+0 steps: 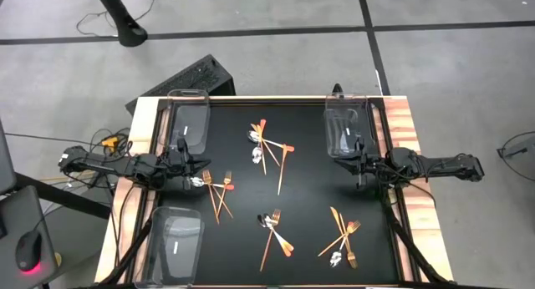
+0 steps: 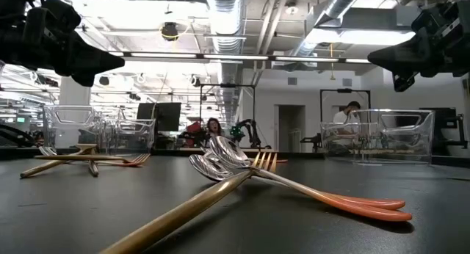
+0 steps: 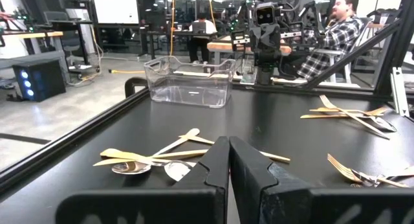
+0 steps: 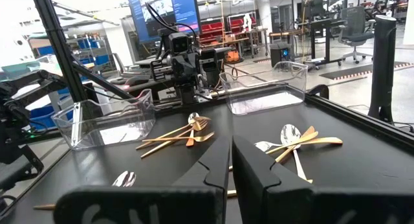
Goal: Sort silverware by color (type)
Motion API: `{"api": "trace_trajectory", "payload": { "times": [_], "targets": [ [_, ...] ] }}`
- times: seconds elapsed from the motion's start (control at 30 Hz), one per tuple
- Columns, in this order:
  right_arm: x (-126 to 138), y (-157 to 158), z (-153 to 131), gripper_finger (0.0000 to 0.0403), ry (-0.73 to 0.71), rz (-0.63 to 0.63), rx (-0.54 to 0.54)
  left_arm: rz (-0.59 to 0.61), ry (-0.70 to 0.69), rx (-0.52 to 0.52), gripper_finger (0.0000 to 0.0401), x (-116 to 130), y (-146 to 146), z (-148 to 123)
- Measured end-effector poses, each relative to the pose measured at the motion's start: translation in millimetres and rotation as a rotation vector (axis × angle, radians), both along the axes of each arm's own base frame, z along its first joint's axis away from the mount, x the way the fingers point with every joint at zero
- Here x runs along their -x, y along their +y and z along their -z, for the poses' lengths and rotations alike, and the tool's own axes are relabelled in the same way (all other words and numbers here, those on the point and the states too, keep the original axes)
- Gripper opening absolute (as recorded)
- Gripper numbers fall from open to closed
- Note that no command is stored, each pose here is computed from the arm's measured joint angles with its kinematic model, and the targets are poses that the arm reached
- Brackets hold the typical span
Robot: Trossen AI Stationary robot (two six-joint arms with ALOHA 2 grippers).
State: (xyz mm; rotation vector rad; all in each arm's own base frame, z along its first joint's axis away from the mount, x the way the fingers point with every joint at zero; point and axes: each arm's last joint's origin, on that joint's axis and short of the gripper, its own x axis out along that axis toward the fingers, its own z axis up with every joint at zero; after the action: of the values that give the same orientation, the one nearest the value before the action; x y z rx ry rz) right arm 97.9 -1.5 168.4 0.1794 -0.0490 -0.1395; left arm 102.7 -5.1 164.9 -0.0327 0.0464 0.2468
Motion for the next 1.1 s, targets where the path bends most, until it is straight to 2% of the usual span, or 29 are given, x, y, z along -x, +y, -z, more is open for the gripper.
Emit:
{"api": "trace_trajectory", "payload": {
  "times": [0.23,0.37,0.47,0.6,0.7,0.8,0.97,1.03,1.1],
  "targets": [
    [0,0,0,0.0044,0.000,0.000,0.000,0.000,0.004,-0.012,0.0000,0,0,0],
    [0,0,0,0.0044,0.000,0.000,0.000,0.007,0.045,-0.176,0.0000,0,0,0],
    [0,0,0,0.0044,0.000,0.000,0.000,0.010,0.058,-0.229,0.0000,0,0,0],
    [0,0,0,0.0044,-0.001,0.001,-0.008,0.009,0.054,-0.214,0.0000,0,0,0],
    [0,0,-2,0.0044,-0.038,-0.006,-0.112,-0.002,0.035,-0.193,0.0000,0,0,-1],
    [1,0,-10,0.0044,-0.145,-0.021,-0.277,-0.045,0.003,-0.117,0.0000,0,1,-3],
    [4,-6,-19,0.0044,-0.272,0.113,-0.342,-0.260,-0.137,0.188,0.0000,2,8,-6],
    [5,-9,-21,0.0044,-0.335,0.183,-0.458,-0.311,-0.180,0.279,0.0000,3,10,-6],
    [7,-12,-21,0.0044,-0.405,0.272,-0.601,-0.307,-0.205,0.346,0.0000,3,11,-6]
  ]
}}
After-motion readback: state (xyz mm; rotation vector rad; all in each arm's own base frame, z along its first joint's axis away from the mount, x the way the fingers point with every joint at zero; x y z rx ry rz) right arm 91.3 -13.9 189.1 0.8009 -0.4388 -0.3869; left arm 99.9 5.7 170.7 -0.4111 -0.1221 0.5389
